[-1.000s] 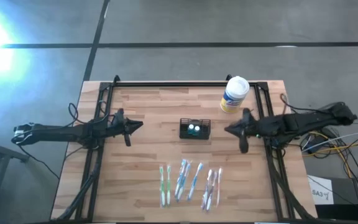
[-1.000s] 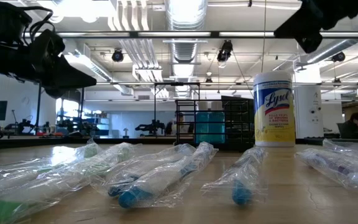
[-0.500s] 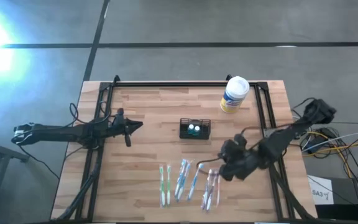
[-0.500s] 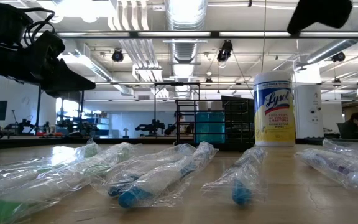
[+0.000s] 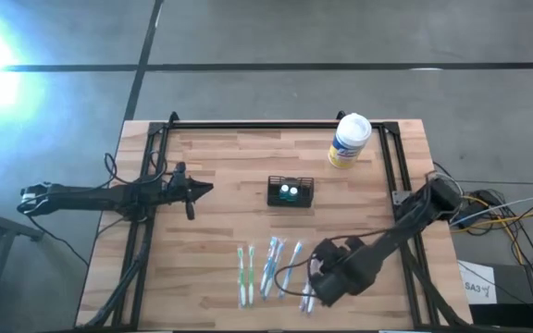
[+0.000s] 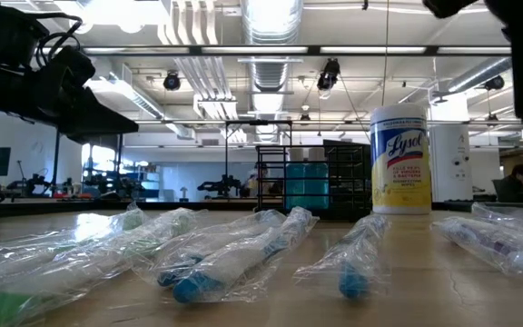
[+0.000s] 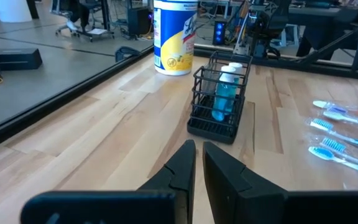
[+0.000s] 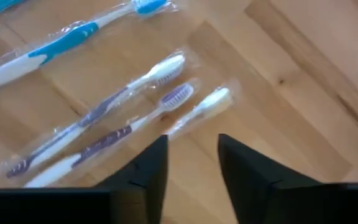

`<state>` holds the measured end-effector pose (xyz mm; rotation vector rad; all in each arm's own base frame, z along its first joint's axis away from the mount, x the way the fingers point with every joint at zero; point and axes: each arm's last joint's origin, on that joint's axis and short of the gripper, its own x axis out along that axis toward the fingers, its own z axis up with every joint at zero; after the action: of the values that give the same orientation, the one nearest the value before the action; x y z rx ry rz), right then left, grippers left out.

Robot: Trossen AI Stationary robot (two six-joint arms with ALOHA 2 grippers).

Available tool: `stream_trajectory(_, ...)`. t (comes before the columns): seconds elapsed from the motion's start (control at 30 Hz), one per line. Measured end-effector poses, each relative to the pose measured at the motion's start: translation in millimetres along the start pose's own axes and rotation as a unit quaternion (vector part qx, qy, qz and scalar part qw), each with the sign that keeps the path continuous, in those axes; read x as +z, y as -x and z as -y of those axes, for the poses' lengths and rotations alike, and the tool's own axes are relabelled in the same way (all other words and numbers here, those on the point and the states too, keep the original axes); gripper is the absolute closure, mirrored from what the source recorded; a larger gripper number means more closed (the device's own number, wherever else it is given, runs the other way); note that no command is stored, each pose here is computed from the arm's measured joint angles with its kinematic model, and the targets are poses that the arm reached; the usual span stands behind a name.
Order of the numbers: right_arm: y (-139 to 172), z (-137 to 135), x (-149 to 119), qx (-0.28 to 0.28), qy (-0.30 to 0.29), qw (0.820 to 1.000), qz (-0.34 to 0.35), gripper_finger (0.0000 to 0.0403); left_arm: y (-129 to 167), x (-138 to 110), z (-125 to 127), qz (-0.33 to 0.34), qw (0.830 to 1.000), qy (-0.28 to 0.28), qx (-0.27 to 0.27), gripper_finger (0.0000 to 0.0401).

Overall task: Pick & Place toothbrushing station
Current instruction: Put the orange toothbrush into the wire organizer

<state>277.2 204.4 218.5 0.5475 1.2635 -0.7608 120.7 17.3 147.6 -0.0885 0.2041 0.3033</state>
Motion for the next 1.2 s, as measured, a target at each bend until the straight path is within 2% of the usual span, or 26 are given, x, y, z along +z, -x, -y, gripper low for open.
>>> stream_trajectory(0.13, -8, -1, -1, -0.013, -0.037, 0.999, -0.001, 0.0203, 0, -1, 0, -0.004, 1.000, -0.001, 0.000, 0.0366)
stream_trajectory(0.27, -11, 1, -2, -0.022, -0.080, 0.997, 0.002, 0.0179, 0, -1, 0, -0.004, 1.000, -0.002, -0.001, 0.0366)
stream_trajectory(0.4, -15, 4, -1, -0.030, -0.110, 0.993, 0.005, 0.0179, 0, -2, 0, -0.009, 1.000, -0.003, -0.001, 0.0366)
stream_trajectory(0.67, -33, 10, 1, -0.041, -0.123, 0.991, 0.013, 0.0184, 0, -2, 0, -0.011, 1.000, -0.003, -0.002, 0.0366)
stream_trajectory(0.93, -49, 8, 2, -0.008, -0.136, 0.991, 0.001, 0.0184, 0, -4, 0, -0.021, 1.000, -0.004, -0.009, 0.0366)
stream_trajectory(1.2, -59, 15, -1, -0.026, -0.141, 0.990, -0.010, 0.0184, 0, -5, 0, -0.028, 1.000, -0.003, -0.008, 0.0366)
